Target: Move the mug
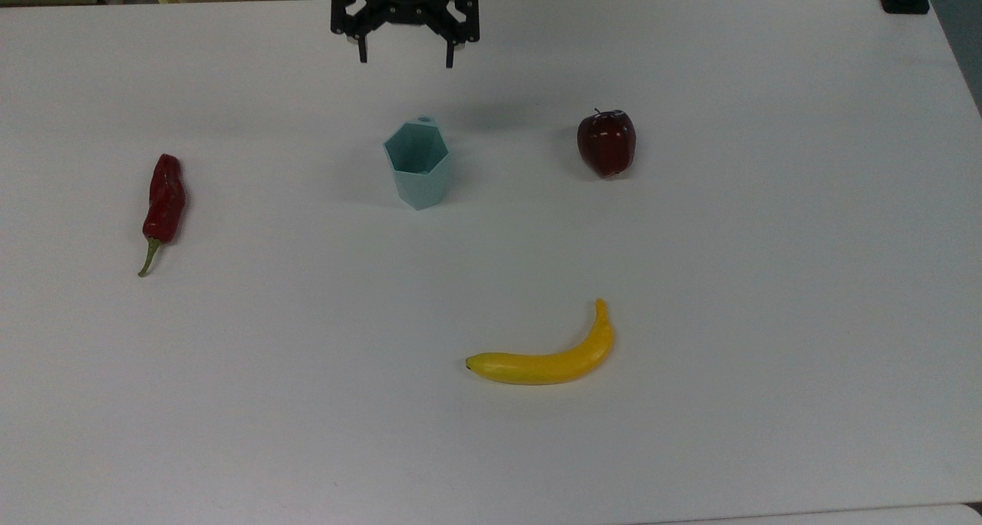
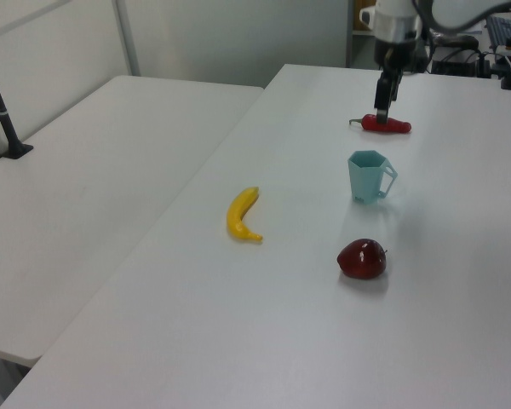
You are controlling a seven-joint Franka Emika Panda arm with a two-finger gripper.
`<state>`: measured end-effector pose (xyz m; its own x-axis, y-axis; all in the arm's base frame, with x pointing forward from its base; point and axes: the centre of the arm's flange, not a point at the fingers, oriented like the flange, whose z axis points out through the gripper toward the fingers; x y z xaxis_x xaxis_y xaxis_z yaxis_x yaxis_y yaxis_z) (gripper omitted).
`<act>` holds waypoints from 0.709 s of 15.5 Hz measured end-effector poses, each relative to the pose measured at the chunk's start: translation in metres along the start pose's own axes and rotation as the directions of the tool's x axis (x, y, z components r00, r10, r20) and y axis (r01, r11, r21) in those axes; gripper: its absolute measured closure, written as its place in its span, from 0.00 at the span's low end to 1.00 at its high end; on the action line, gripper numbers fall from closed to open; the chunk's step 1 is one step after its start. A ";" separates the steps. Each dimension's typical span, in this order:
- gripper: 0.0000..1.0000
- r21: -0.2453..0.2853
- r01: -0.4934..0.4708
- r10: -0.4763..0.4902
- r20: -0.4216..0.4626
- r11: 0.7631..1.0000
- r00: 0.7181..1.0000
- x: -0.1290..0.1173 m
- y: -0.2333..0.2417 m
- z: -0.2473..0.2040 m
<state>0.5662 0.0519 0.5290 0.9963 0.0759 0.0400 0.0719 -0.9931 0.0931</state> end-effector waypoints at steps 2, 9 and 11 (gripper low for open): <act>0.00 0.008 0.000 0.000 0.004 1.000 1.000 0.002 0.006 -0.029; 0.00 0.060 -0.056 0.056 -0.004 0.997 0.998 -0.001 0.032 -0.082; 0.00 0.060 -0.057 0.057 -0.001 0.997 0.998 -0.002 0.033 -0.084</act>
<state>0.5624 0.0260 0.6151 0.9988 0.0189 0.0458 0.0175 -0.9994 0.0309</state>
